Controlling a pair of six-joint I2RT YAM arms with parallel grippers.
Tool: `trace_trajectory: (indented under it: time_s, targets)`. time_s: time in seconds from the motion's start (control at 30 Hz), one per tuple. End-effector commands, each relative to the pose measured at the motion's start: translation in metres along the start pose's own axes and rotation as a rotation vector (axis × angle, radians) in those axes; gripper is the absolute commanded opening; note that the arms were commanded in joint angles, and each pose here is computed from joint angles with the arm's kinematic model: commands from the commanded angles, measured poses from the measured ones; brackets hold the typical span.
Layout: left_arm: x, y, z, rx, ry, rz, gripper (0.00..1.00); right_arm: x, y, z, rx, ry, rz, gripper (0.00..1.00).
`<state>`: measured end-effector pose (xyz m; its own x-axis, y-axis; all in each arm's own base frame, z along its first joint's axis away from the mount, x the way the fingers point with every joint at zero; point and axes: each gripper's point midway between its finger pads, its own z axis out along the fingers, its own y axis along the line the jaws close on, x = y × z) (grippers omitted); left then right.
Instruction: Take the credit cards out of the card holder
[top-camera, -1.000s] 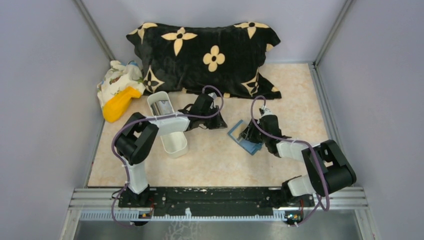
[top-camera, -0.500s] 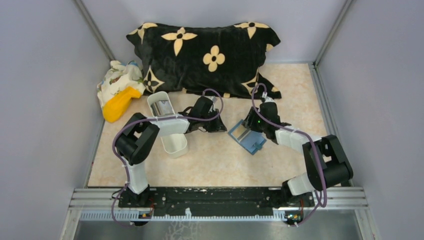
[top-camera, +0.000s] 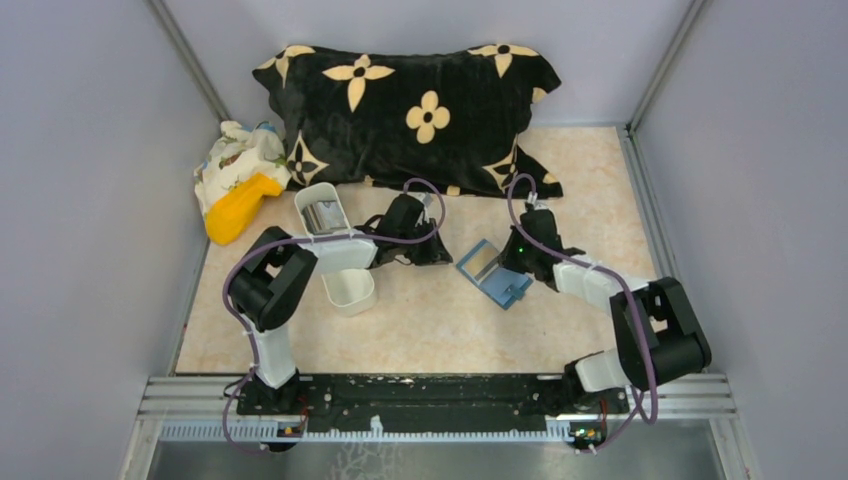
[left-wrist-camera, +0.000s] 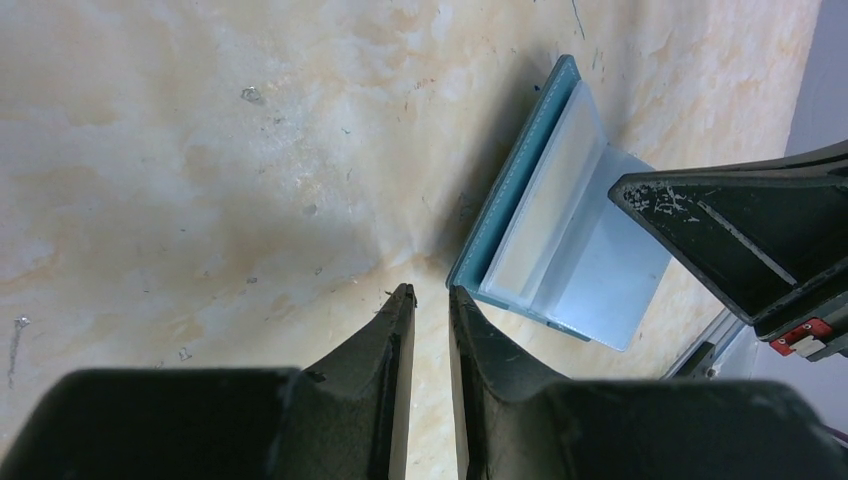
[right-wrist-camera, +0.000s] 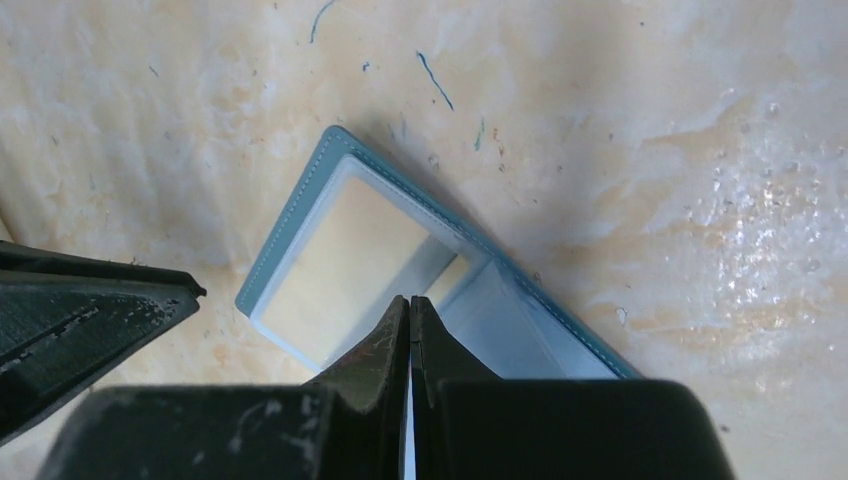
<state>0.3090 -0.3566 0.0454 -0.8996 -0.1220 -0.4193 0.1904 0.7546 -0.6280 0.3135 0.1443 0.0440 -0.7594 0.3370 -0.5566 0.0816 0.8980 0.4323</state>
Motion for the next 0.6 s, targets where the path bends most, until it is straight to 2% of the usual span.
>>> trace_trajectory:
  time_s: [0.0,0.3,0.57]
  targets:
    - [-0.010,-0.007,-0.009,0.025,-0.046,0.020,0.25,0.001,-0.004,-0.008,0.027,-0.028,0.005,0.00]
    - [-0.011,-0.005,-0.010,0.021,-0.051,0.025,0.25,0.016,-0.019,0.019,0.085,0.033,-0.002,0.00]
    - [-0.014,0.004,-0.017,-0.001,-0.065,0.017,0.25,0.001,-0.014,0.041,0.074,0.018,-0.084,0.00]
